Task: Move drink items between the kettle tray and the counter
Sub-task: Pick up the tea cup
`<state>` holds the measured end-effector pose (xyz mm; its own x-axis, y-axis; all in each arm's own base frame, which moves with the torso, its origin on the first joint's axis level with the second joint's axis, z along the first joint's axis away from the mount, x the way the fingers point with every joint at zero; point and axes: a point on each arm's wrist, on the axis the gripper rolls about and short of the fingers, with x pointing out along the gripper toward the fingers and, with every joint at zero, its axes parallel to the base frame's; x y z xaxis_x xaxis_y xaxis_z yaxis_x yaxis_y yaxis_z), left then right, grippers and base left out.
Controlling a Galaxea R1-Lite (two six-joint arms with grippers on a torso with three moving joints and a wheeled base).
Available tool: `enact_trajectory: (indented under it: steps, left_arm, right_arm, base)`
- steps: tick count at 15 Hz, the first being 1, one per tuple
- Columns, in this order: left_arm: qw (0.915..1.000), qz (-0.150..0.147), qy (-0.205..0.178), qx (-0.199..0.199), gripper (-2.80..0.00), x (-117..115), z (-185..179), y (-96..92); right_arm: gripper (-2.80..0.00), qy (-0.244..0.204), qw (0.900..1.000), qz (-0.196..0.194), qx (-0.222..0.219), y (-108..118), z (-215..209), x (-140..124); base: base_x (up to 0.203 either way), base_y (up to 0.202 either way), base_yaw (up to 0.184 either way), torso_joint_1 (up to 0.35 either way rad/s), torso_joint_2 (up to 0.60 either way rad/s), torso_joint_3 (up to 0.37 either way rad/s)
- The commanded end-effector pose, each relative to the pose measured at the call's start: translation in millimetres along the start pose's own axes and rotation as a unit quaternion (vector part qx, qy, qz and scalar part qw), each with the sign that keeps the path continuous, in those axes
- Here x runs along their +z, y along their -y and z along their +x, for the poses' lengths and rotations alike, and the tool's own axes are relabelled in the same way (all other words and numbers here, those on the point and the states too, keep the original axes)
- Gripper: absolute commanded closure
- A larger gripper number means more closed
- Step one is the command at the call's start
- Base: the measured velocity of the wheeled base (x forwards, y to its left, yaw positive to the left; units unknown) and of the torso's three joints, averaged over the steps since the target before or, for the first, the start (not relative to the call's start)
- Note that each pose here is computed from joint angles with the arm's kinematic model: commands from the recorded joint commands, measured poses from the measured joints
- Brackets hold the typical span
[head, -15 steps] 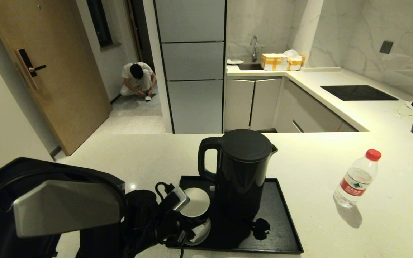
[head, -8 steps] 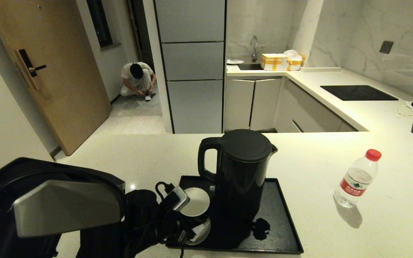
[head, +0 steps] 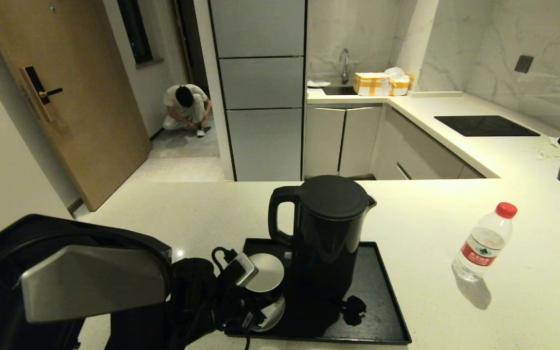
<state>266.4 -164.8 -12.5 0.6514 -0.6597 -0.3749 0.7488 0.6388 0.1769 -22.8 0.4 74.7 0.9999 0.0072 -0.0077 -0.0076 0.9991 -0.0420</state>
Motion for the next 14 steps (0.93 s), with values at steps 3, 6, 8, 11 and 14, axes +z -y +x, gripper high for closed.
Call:
enact_trajectory:
  steps: [3, 6, 8, 11, 14]
  left_arm:
    - [1.0, 0.002, 0.003, 0.0, -2.8, 1.4, -2.9, 0.7]
    - [1.0, 0.002, 0.008, 0.003, -2.8, 5.8, -6.2, 0.1]
    - [0.9997, 0.003, 0.018, 0.013, -2.8, 12.9, -9.9, -2.1]
    - [0.9995, -0.005, 0.021, 0.023, -2.8, 16.0, -11.7, -3.2]
    - [0.9996, -0.006, 0.014, 0.021, -2.8, 12.5, -10.9, -2.3]
  right_arm:
    - [0.0, -0.001, 1.0, 0.0, -0.001, 0.0, 0.1, -0.4]
    - [0.0, -0.001, 1.0, 0.0, 0.0, 0.0, 0.1, -0.4]
    - [0.0, -0.001, 1.0, 0.0, 0.001, 0.0, 0.1, -0.4]
    - [0.0, -0.001, 1.0, 0.0, 0.0, 0.0, 0.1, -0.4]
    - [0.0, -0.001, 1.0, 0.0, 0.0, 0.0, 0.1, -0.4]
  base:
    - [0.0, 0.0, 0.0, 0.0, 0.0, 0.0]
    - [0.0, 0.0, 0.0, 0.0, 0.0, 0.0]
    - [0.0, 0.0, 0.0, 0.0, 0.0, 0.0]
    - [0.0, 0.0, 0.0, 0.0, 0.0, 0.0]
    - [0.0, 0.0, 0.0, 0.0, 0.0, 0.0]
